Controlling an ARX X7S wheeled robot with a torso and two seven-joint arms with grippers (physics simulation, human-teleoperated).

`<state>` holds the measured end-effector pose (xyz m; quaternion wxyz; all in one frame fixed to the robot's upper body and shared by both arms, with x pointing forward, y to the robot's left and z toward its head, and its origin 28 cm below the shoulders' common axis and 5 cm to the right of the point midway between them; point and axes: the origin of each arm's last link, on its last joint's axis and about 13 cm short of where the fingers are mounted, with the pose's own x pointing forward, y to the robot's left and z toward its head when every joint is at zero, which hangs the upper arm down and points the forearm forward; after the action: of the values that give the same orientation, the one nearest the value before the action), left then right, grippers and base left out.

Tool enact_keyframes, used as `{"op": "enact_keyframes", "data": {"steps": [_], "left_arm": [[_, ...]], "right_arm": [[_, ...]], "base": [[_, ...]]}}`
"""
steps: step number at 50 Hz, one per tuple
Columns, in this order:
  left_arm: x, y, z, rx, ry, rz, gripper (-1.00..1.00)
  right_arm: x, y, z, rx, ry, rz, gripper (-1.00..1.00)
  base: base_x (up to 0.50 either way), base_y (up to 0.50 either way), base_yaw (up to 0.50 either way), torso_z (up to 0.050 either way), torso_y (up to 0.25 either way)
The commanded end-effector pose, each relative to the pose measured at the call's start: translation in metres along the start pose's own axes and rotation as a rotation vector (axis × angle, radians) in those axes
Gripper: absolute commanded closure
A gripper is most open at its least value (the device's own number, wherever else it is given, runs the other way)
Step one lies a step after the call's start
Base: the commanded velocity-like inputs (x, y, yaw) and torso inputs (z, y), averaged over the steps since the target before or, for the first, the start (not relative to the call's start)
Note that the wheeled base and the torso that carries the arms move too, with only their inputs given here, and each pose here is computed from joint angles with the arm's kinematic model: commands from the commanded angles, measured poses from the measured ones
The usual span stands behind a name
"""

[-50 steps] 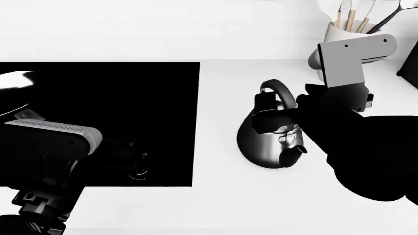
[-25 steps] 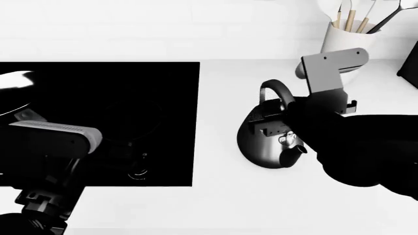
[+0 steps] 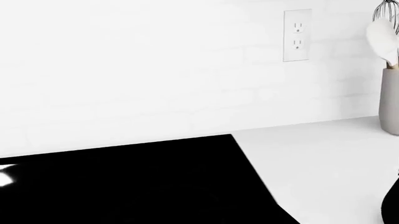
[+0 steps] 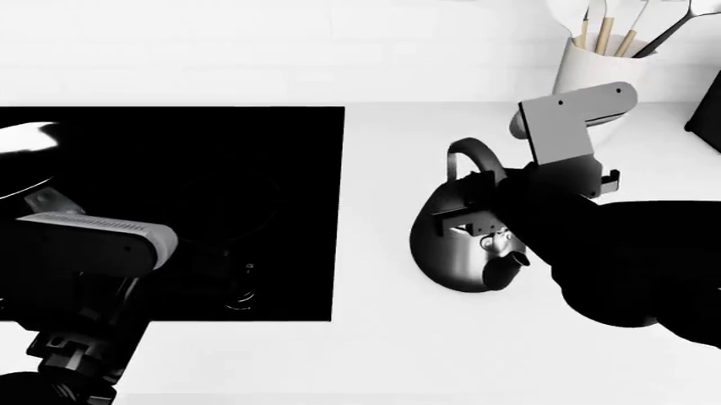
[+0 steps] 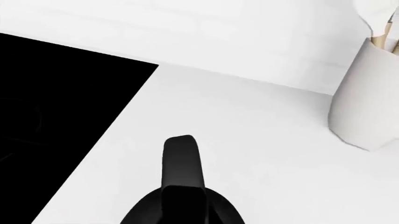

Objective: Pick the kettle from the counter and place it on a stove burner. Then turn the burner on.

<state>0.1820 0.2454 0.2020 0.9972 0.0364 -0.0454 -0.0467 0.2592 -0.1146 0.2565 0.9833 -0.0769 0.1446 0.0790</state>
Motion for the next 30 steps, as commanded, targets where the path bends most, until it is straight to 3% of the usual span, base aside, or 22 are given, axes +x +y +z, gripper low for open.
{"op": "enact_keyframes", "data": {"steps": [1, 5, 30], "left_arm": [[0.0, 0.0, 0.002, 0.003, -0.004, 0.001, -1.0], [0.001, 0.0, 0.002, 0.005, -0.007, 0.003, -1.0], [0.002, 0.001, 0.005, 0.004, -0.018, 0.002, -1.0]], "right_arm": [[-0.01, -0.008, 0.024, -0.025, -0.138, -0.063, 1.0], [-0.017, -0.01, 0.037, -0.026, -0.19, -0.082, 1.0], [-0.023, -0.015, 0.051, -0.029, -0.27, -0.161, 1.0]], "base": [[0.0, 0.0, 0.0, 0.0, 0.011], [0.0, 0.0, 0.0, 0.0, 0.003], [0.0, 0.0, 0.0, 0.0, 0.002]]}}
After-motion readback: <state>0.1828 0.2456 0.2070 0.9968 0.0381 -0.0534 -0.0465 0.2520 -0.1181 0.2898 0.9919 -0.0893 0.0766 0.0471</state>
